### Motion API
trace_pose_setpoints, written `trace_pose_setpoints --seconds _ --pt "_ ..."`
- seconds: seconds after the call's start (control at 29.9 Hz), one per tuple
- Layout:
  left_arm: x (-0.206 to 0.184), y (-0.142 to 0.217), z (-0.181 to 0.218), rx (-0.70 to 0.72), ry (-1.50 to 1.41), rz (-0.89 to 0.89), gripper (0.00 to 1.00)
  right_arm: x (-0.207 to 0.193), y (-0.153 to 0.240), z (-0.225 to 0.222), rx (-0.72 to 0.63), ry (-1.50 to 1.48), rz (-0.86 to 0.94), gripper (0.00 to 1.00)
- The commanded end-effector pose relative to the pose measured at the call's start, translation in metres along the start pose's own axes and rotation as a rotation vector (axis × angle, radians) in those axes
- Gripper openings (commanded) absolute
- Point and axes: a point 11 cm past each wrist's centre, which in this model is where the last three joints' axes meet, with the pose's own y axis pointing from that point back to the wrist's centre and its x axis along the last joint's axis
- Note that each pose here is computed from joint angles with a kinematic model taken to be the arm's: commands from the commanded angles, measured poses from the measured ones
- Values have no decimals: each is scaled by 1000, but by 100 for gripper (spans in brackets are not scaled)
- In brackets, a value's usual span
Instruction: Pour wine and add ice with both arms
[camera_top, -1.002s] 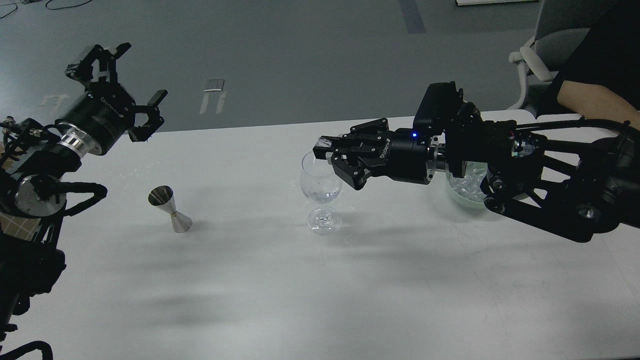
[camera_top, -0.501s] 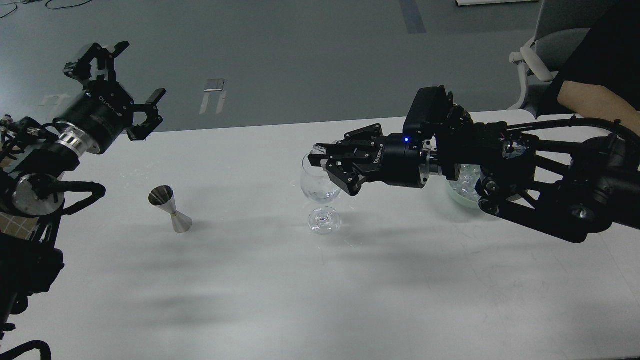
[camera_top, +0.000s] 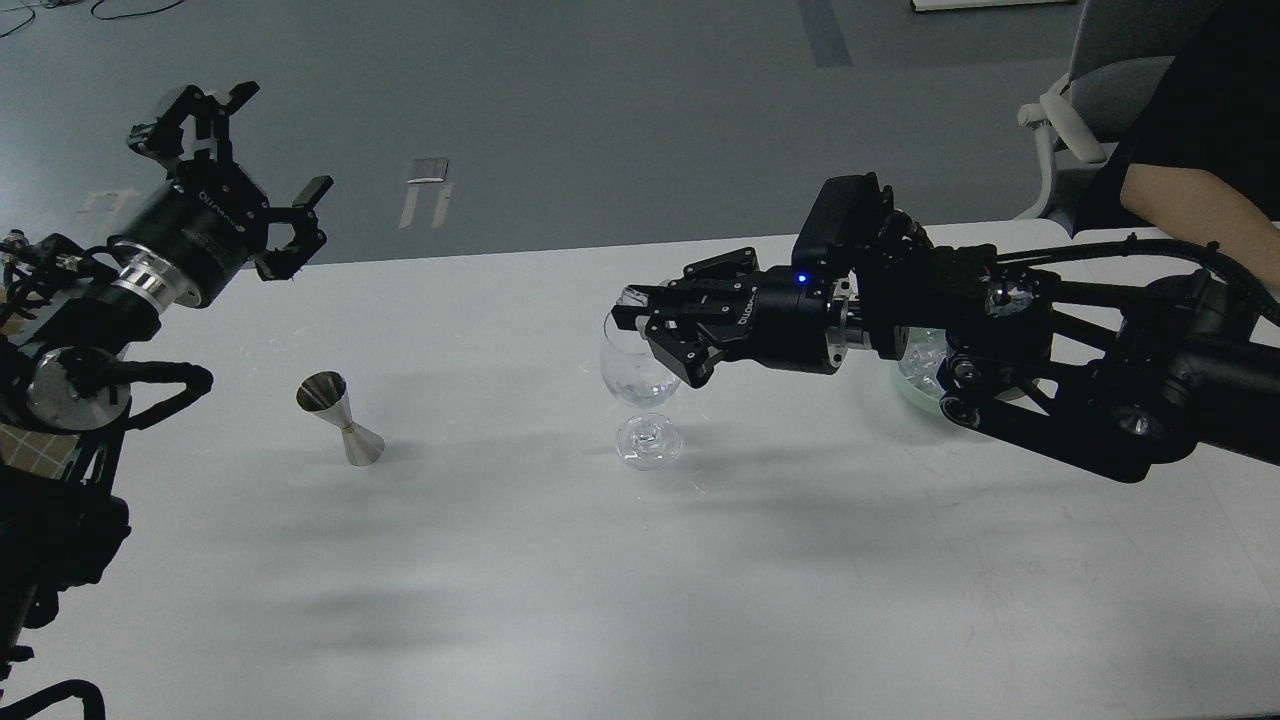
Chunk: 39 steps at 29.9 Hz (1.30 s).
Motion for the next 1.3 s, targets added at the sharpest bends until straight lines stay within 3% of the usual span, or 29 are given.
trace_pose_setpoints --seconds 0.0,0.23,0.7,1.0,1.1,1.14,1.17,1.27 --pt "0 0 0 -1 0 -1 99 -1 -3 0 1 -2 -1 10" --pt "0 0 2 -4 0 -1 99 -1 -10 -4 10 -6 1 16" --pt "0 0 2 -5 0 -1 99 -5 -10 -2 2 -14 -3 46" --pt "0 -1 2 -6 0 0 99 0 -14 -5 12 -11 5 50" --pt "0 0 3 -7 0 0 99 6 -12 -3 5 -16 26 62" --pt "0 0 3 -6 -2 0 99 13 -10 0 -3 -18 55 76" --pt "0 -1 3 -5 -1 0 99 23 -8 4 -15 -29 92 96" --pt "-1 -1 4 -6 -3 -2 99 43 -3 12 -35 -73 164 99"
